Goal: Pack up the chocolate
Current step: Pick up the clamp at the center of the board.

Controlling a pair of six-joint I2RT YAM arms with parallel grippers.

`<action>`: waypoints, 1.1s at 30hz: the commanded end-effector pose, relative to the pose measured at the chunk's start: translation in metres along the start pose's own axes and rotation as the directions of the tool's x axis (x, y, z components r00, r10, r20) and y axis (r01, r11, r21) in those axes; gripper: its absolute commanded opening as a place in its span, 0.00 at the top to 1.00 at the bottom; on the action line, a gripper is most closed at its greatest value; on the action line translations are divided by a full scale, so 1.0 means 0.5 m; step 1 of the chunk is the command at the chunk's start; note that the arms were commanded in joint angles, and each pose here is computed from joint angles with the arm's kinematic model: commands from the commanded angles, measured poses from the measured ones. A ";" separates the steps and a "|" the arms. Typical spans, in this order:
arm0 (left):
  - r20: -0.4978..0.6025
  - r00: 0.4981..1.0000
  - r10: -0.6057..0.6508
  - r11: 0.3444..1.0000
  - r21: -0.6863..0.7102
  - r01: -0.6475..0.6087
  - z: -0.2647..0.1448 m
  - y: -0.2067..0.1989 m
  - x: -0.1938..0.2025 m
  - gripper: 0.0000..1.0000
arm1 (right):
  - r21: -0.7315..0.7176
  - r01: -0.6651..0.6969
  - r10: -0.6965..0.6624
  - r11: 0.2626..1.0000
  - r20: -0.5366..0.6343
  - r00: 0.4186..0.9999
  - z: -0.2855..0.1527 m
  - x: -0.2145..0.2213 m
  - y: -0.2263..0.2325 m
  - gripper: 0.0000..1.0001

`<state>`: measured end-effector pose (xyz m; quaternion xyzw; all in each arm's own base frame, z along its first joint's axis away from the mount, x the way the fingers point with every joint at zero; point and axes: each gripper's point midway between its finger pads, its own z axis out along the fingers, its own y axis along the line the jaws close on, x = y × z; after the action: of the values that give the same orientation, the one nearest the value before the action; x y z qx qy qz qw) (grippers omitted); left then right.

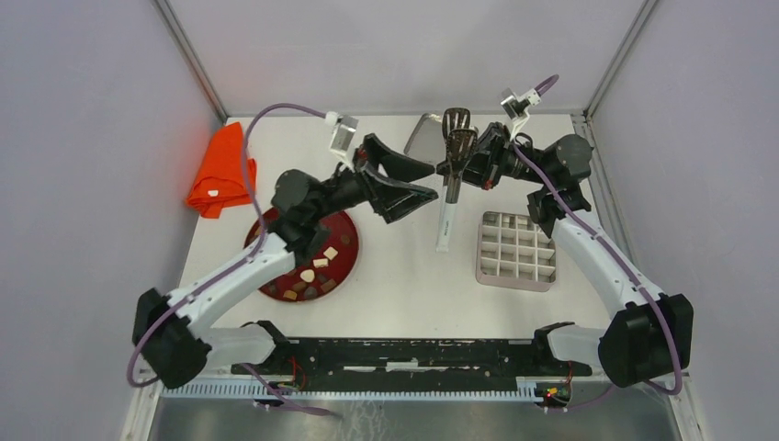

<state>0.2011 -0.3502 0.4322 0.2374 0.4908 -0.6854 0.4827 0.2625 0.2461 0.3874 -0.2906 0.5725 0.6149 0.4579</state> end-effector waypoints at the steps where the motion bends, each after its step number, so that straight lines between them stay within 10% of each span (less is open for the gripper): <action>1: -0.064 0.970 0.236 0.958 -0.153 -0.243 -0.067 0.009 -0.007 0.05 | -0.076 0.077 -0.074 0.994 0.043 0.996 -0.004 -0.022 0.054 1.00; 11: -0.143 0.969 0.199 0.958 -0.180 -0.224 -0.147 0.046 0.115 0.00 | -0.117 0.063 -0.056 0.991 0.061 0.997 -0.003 -0.023 0.067 1.00; 33: 0.117 0.969 0.217 0.976 -0.017 -0.217 -0.014 0.031 0.093 0.02 | -0.130 -0.004 0.018 0.992 0.110 0.994 0.015 -0.048 0.068 1.00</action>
<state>0.1894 -0.3635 0.3356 0.2780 0.4967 -0.6173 0.5431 0.2459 0.2491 0.4006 -0.2842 0.5365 0.6610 0.4411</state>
